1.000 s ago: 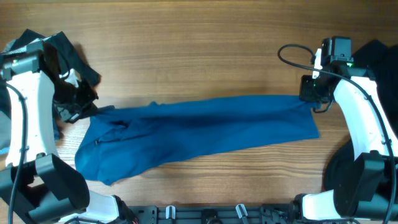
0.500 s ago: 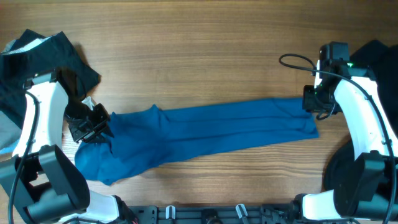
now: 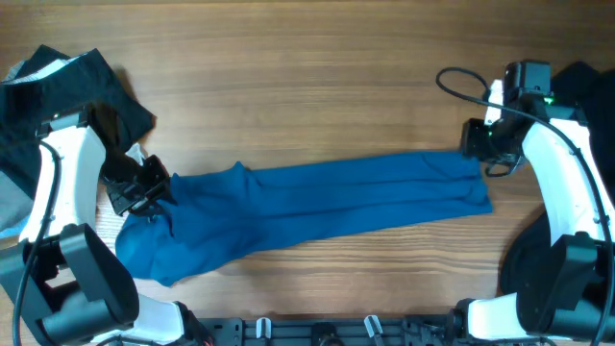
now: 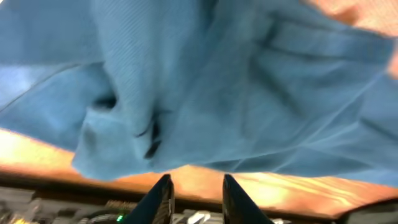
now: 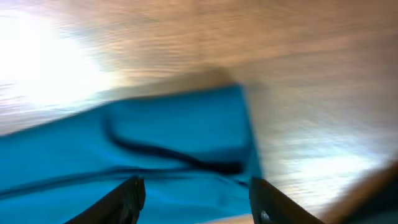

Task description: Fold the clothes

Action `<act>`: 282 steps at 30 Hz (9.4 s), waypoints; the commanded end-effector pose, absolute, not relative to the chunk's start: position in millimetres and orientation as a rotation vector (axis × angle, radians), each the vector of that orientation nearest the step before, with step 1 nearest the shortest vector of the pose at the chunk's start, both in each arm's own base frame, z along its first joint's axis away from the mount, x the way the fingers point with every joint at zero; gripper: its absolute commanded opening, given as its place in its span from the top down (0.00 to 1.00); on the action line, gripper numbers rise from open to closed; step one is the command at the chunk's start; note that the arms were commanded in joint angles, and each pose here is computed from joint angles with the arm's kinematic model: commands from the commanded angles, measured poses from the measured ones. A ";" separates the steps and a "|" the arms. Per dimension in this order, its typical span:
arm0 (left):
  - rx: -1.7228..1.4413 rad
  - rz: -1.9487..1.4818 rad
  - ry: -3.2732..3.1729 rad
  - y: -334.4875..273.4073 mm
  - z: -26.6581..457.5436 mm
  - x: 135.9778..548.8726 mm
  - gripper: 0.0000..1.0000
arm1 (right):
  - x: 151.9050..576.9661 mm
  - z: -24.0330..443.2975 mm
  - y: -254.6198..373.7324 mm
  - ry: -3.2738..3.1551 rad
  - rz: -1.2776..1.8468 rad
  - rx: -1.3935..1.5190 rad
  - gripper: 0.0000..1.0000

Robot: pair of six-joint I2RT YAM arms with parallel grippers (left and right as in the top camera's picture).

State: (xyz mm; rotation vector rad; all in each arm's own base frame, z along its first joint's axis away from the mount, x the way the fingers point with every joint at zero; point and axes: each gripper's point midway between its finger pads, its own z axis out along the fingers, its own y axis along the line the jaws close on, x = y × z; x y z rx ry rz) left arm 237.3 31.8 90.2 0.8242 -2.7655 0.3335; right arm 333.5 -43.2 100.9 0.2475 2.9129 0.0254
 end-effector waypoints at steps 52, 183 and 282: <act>0.424 0.513 -3.046 -72.2 80.7 301.3 0.46 | 257.2 24.4 -53.7 3.305 -0.165 0.677 0.86; -0.192 0.172 -2.597 -179.5 123.4 194.6 0.96 | 308.2 58.7 -115.8 3.028 -0.103 0.828 0.16; -0.100 -0.237 -2.814 -158.7 106.3 222.4 0.46 | 326.2 20.2 -76.1 3.072 0.403 0.635 0.59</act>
